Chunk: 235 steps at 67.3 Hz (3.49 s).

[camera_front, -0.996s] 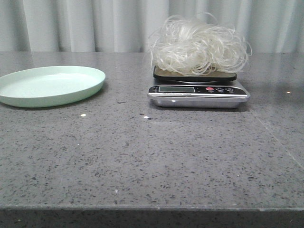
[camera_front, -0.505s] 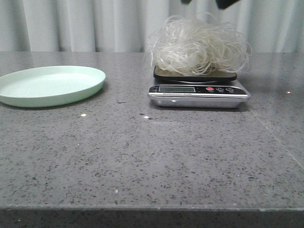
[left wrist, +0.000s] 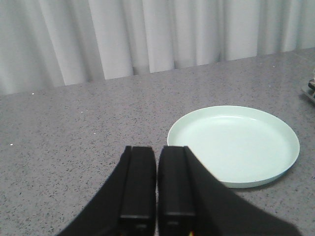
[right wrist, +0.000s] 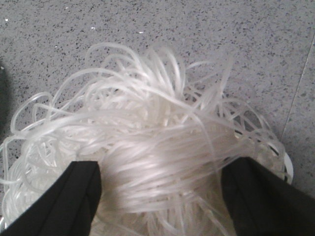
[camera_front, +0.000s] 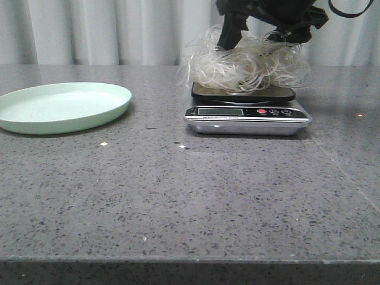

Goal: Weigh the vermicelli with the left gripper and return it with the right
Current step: 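Lower the right gripper onto the vermicelli on the scale and grasp, then lift the vermicelli with the right gripper and carry it to the plate, then lower the vermicelli onto the green plate and open the right gripper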

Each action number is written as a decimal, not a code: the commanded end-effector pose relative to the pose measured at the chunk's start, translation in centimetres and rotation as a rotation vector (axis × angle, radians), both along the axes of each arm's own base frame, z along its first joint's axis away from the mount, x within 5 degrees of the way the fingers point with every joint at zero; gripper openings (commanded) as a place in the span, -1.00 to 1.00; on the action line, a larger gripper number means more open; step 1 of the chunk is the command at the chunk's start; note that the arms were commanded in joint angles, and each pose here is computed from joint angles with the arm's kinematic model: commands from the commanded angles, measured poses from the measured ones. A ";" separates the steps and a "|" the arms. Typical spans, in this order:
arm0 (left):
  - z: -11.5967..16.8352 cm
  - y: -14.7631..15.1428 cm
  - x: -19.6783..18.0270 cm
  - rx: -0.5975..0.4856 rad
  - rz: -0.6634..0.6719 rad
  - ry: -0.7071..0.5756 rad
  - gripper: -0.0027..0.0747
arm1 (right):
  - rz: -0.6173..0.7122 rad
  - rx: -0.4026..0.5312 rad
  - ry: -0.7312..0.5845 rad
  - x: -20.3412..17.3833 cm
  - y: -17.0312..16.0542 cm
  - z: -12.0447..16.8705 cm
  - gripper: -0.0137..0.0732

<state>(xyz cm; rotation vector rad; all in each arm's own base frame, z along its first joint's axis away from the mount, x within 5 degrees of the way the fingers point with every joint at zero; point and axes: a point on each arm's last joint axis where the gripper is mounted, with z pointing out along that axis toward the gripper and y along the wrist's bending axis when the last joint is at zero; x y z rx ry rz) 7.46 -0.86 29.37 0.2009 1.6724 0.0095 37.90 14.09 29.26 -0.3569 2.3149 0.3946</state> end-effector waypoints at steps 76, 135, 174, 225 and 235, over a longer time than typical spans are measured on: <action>1.6 0.0 0.0 -0.023 0.003 -0.094 -0.58 | 0.169 0.203 -0.208 -3.2 1.3 17.4 -0.34; 1.6 0.0 0.0 -0.023 0.003 -0.094 -0.58 | 0.340 0.331 -0.229 -1.6 19.5 6.9 -0.34; 1.6 0.0 0.0 -0.023 0.003 -0.094 -0.58 | 0.344 0.302 -0.195 -1.1 19.9 5.3 -0.08; 1.6 0.0 0.0 -0.023 0.003 -0.094 -0.58 | 0.272 0.241 -0.376 -4.6 8.1 18.1 0.05; 1.6 0.0 0.0 -0.023 0.003 -0.094 -0.58 | 0.199 0.167 -0.415 -5.4 3.5 20.4 -0.34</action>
